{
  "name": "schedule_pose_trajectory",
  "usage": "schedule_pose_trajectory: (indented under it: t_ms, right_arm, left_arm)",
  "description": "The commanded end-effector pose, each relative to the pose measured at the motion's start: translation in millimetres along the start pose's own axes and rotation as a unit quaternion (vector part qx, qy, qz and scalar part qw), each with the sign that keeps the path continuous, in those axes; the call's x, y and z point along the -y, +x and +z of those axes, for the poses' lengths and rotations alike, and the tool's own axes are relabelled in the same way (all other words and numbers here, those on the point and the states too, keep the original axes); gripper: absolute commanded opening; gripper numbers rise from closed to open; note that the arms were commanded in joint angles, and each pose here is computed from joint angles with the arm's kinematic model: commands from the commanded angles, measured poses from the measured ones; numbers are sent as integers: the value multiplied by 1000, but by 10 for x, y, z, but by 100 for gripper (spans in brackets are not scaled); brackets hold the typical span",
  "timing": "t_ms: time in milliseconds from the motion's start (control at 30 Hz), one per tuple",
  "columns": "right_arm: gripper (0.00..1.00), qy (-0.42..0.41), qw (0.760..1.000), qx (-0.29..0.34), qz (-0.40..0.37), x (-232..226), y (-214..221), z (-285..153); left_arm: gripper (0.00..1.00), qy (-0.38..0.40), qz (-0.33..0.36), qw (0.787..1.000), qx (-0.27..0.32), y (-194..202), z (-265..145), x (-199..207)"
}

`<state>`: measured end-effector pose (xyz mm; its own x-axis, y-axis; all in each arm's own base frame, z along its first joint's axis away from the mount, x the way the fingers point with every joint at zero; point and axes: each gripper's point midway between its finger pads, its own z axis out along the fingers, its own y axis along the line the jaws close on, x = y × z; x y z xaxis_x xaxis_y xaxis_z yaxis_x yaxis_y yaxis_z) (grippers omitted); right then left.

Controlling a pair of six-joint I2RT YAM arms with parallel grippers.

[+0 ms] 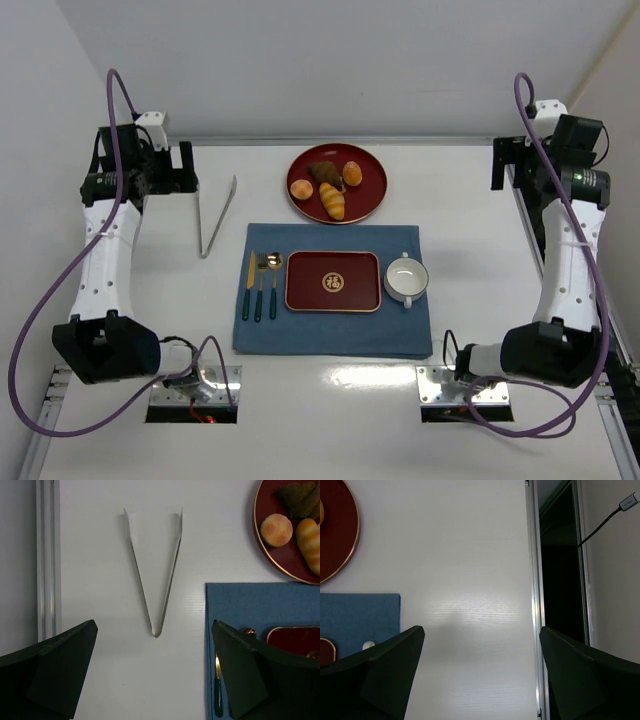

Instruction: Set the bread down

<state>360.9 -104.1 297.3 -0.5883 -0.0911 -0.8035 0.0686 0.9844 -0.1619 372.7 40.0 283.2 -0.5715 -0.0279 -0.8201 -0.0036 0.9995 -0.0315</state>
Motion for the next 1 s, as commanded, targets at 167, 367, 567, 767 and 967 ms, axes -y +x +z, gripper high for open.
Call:
schedule_pose_trajectory:
  t_ms: [167,367,567,767,967]
  right_arm:
    - [100,-28,999,19,-2,-89,-24,-75]
    - [100,-23,1000,7,-19,-93,138,-98]
    - [100,-23,999,-7,-26,-100,264,-67]
    - [100,-15,999,-14,-31,-68,294,-73]
    - [100,-5,999,-22,-40,-29,339,-61]
  left_arm:
    - [100,-17,25,999,-18,171,17,-74]
    - [100,-10,31,997,-73,526,249,-97]
    - [100,-3,38,992,-120,828,551,-134]
    - [100,26,42,986,-161,1090,891,-39]
    - [100,20,42,978,-203,1282,1326,-101]
